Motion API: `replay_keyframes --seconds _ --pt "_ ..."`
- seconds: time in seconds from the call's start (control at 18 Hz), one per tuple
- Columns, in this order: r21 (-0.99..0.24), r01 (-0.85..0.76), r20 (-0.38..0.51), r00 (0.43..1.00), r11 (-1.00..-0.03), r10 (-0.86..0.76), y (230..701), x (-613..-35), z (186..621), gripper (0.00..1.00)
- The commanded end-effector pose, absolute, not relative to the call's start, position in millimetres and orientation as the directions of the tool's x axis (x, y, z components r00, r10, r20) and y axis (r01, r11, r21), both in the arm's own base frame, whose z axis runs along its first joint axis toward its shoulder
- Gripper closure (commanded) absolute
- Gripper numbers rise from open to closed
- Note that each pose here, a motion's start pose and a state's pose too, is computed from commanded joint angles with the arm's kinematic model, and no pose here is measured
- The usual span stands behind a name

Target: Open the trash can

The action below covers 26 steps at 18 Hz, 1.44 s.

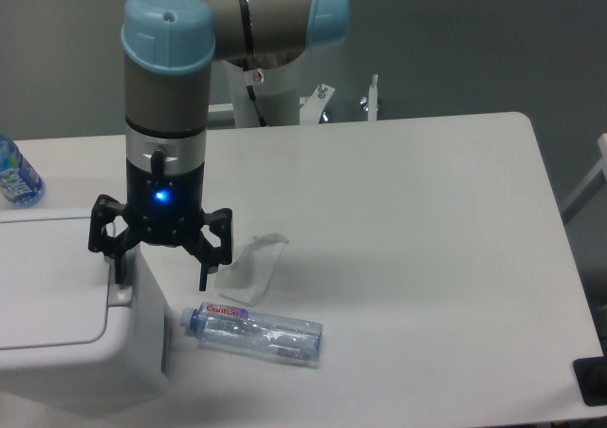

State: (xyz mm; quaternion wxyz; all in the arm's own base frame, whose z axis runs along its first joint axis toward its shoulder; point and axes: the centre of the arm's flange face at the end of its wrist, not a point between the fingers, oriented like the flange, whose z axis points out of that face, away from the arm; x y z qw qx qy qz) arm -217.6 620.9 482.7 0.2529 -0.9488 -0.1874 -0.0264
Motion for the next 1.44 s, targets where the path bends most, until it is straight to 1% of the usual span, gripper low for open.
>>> replay_keyframes --seconds 0.56,0.72,0.83,0.94,1.06,1.28,1.39,1.44 --pt "-0.474 0.369 0.144 0.928 -0.799 0.343 622 -219 484 0.0" --pt "-0.509 0.347 0.132 0.936 -0.788 0.327 624 -220 505 0.0" --pt "-0.54 0.34 0.114 0.936 -0.77 0.333 620 -233 526 0.0" --pt "-0.55 0.301 0.074 0.947 -0.779 0.313 609 -252 535 0.0" --pt "-0.526 0.235 0.028 0.965 -0.818 0.259 591 -263 541 0.0" --pt "-0.389 0.077 -0.028 0.995 -0.918 0.095 551 -288 529 0.0" --pt "-0.292 -0.013 -0.116 0.993 -0.956 0.022 530 -300 519 0.0" --pt "-0.26 -0.031 -0.14 0.99 -0.965 0.006 524 -305 513 0.0"
